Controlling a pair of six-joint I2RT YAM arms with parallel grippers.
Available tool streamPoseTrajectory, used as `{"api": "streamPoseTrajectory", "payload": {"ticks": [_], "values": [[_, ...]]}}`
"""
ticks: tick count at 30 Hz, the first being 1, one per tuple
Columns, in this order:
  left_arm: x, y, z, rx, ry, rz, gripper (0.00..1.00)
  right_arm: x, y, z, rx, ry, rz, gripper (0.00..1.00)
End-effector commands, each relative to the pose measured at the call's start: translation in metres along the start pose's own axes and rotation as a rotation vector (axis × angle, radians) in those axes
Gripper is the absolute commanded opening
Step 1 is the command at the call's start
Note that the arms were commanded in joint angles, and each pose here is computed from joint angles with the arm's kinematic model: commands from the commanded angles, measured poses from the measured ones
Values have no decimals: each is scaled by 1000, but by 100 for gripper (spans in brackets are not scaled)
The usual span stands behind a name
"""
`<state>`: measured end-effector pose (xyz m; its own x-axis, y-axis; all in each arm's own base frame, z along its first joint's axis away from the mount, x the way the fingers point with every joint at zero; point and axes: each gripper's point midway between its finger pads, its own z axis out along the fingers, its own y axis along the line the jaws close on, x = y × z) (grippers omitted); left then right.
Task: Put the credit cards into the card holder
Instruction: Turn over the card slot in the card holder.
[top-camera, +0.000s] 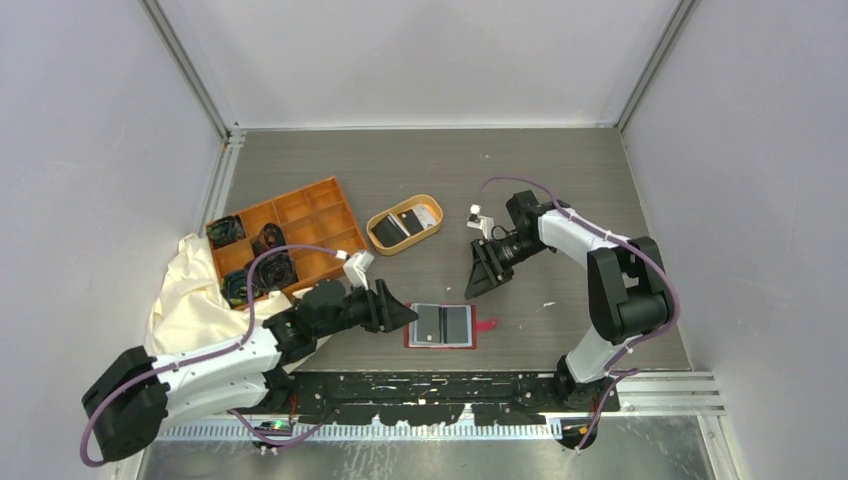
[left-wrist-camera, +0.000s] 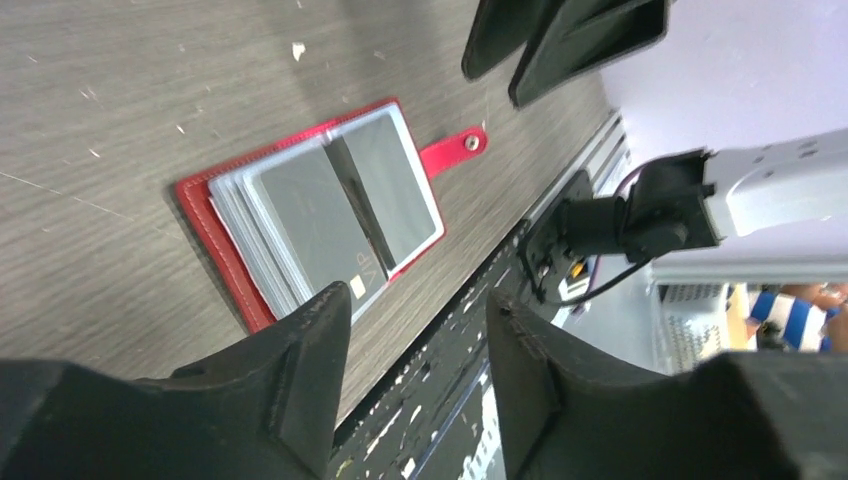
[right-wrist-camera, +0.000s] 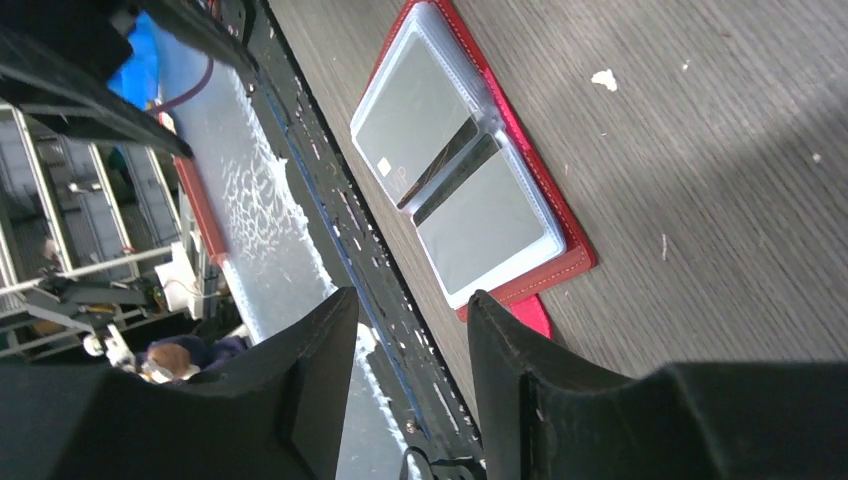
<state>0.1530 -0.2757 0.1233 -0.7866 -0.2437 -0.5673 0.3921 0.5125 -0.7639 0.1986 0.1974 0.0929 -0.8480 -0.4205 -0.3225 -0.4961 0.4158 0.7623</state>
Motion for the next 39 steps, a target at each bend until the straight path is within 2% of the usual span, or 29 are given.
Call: {"api": "streamPoseTrajectory", "payload": {"ticks": [1,8,12,16,19,23,27,34,39], "values": [[-4,-25,16,3,-11,17,50,-16,-2,1,37,-37,108,50],[26,-23,53,-96,125,67,36,-14,-21,11,32,46,221,47],[41,-16,69,-152,161,105,36,-14,-25,13,39,53,237,47],[51,-30,85,-136,181,132,38,-11,-28,16,24,88,261,44],[54,-26,90,-225,193,179,42,-11,-28,15,16,102,255,40],[49,-9,85,-322,172,208,44,-8,-29,18,35,125,247,40],[41,-6,71,-329,171,295,43,-5,-36,17,62,171,243,40],[46,14,35,-327,272,525,44,4,-43,25,112,253,229,40],[47,25,21,-343,291,573,46,8,-47,28,118,280,239,40]]}}
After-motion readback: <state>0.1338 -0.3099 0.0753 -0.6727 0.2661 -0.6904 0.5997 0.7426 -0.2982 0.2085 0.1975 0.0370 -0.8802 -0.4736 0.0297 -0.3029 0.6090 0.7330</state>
